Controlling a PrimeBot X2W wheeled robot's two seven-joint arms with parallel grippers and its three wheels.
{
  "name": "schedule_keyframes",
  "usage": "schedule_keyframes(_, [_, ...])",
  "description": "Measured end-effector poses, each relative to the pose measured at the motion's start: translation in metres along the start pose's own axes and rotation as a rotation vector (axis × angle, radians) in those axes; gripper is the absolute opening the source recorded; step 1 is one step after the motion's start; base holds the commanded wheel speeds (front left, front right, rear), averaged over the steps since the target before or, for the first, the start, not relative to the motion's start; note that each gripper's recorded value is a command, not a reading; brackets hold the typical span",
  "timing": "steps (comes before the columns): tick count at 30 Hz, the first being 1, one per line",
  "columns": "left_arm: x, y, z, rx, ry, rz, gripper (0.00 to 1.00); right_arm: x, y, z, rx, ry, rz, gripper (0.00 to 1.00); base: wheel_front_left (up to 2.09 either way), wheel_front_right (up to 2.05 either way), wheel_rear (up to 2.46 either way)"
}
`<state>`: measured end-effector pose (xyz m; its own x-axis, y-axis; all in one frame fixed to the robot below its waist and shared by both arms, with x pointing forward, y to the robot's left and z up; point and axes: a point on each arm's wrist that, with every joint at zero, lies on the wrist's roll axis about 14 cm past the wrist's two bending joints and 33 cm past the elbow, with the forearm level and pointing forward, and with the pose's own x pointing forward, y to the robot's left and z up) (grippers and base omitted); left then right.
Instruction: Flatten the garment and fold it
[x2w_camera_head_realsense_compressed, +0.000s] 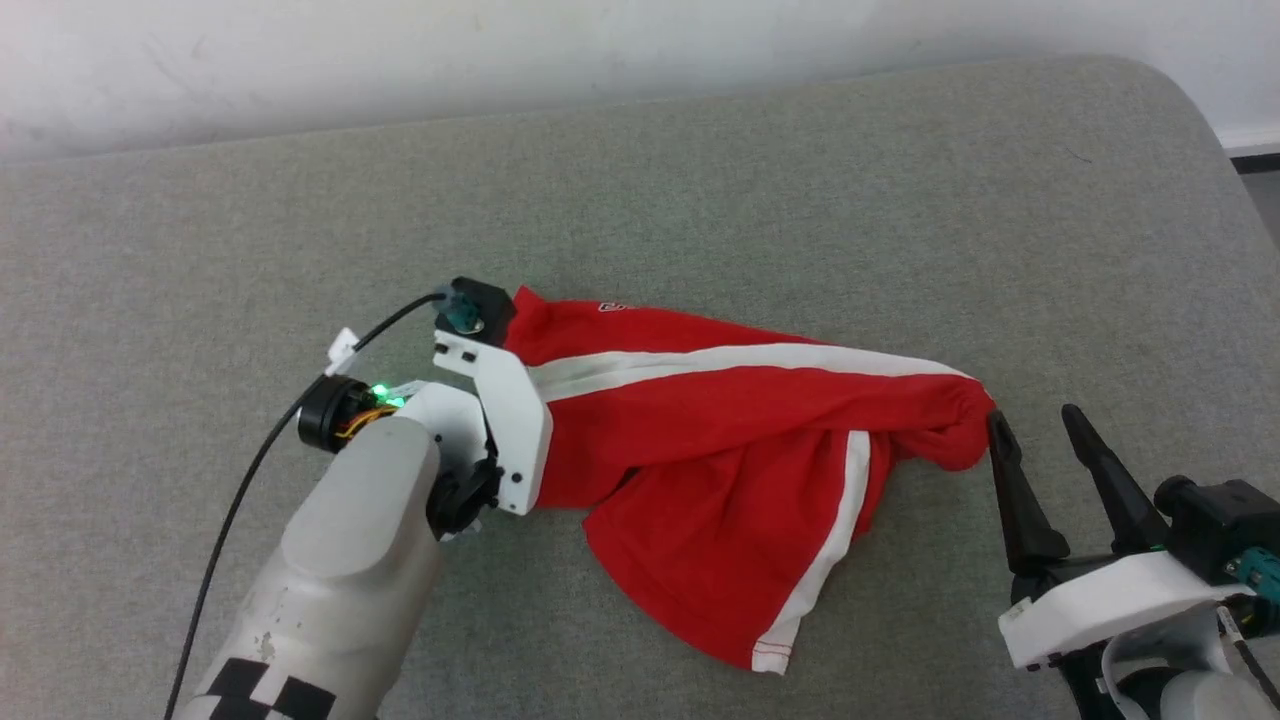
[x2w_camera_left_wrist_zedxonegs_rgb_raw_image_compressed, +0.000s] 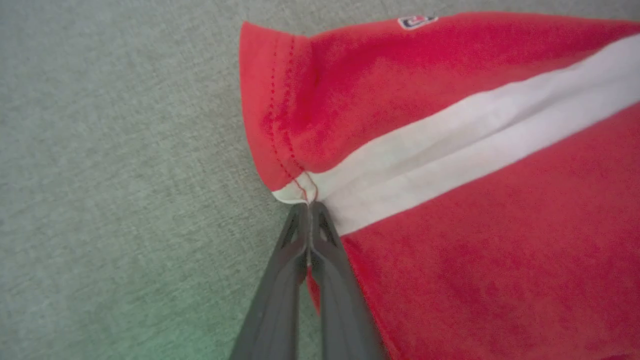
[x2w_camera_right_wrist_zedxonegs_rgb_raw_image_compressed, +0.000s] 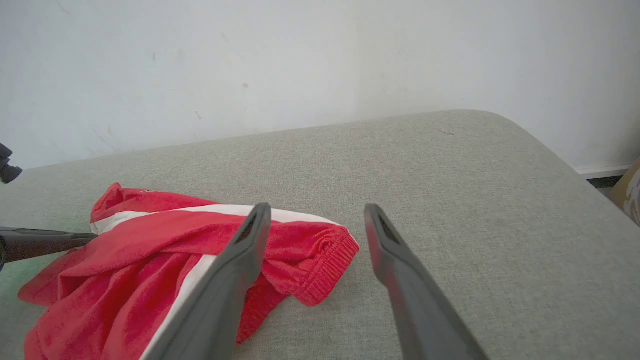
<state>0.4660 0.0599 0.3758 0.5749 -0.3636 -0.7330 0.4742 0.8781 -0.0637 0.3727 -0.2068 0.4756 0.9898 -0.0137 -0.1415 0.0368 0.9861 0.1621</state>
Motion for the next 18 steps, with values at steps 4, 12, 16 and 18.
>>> schedule_keyframes(4, [-0.004, -0.003, 0.002, 0.017, -0.009, -0.008, 0.0, 0.001, -0.002, 0.001, 0.007, 0.0, -0.005, 1.0, 0.0, 0.0, 0.0])
schedule_keyframes(12, [-0.026, 0.004, 0.015, -0.036, -0.218, 0.027, 0.0, 0.018, -0.02, -0.025, 0.085, 0.196, -0.038, 1.0, 0.0, 0.0, 0.0])
schedule_keyframes(16, [-0.04, 0.003, 0.033, -0.037, -0.321, 0.031, 0.0, 0.042, -0.023, -0.03, 0.117, 0.312, -0.004, 1.0, 0.0, 0.0, 0.0])
schedule_keyframes(18, [-0.045, 0.002, 0.04, -0.033, -0.357, 0.027, 0.0, 0.052, -0.024, -0.037, 0.104, 0.4, 0.016, 1.0, 0.0, 0.0, 0.0])
